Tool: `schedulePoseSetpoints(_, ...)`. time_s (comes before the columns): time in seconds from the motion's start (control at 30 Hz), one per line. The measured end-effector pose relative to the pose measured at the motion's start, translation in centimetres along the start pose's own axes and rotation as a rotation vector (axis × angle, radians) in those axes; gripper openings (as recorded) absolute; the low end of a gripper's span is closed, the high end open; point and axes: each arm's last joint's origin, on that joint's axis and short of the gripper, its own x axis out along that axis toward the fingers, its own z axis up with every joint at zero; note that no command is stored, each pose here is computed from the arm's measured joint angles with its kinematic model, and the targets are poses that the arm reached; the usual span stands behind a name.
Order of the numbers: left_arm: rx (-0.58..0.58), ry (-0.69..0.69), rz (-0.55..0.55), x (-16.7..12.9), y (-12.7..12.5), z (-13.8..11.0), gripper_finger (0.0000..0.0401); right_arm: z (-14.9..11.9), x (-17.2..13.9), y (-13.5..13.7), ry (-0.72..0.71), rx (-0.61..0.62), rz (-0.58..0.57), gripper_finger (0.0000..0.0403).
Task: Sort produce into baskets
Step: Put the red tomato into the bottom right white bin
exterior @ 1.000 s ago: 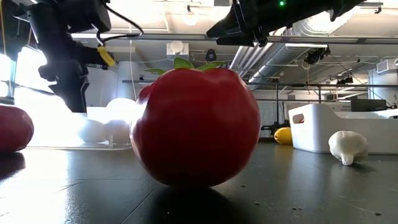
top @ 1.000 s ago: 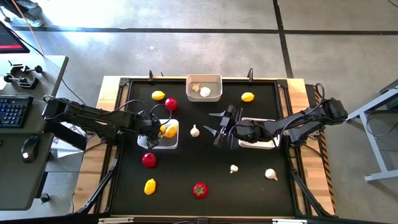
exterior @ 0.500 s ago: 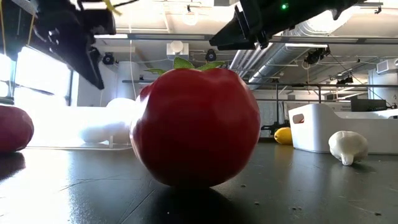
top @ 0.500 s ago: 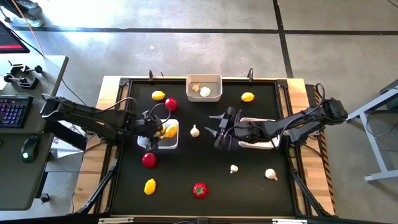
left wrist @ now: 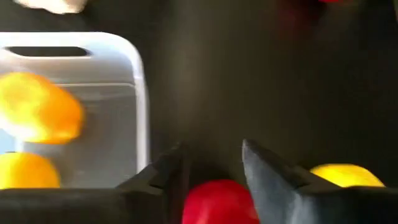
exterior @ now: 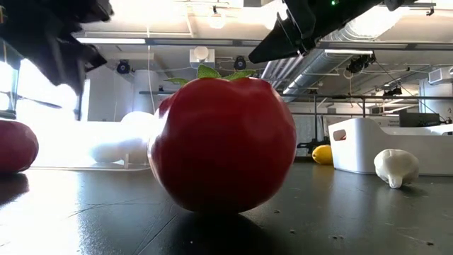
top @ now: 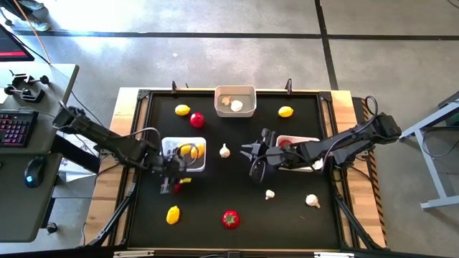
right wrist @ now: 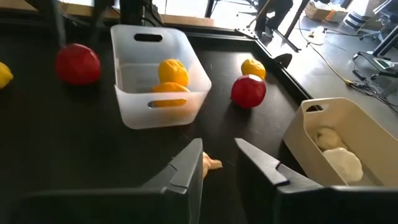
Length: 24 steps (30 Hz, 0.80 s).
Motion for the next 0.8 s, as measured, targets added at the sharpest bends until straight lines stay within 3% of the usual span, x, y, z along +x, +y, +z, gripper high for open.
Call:
schedulePoseSetpoints(0.27,-0.002,0.034,-0.084,-0.5,-2.9,-1.4,0.0050,-0.1,0.0,-0.1,0.006,-0.004,-0.003,0.0074)
schedulePoseSetpoints(0.43,0.042,0.052,-0.084,-2.2,-4.3,-1.3,0.0033,-0.1,0.0,-0.1,0.006,-0.007,-0.003,0.0074)
schedulePoseSetpoints(0.6,0.037,0.077,-0.092,-3.5,-4.9,-0.8,0.0067,-0.1,0.0,-0.1,0.006,-0.004,-0.003,0.0074)
schedulePoseSetpoints(0.8,-0.078,0.216,-0.015,-2.0,-4.9,-1.3,0.0155,-0.1,0.0,-0.1,0.009,-0.008,-0.003,0.0074)
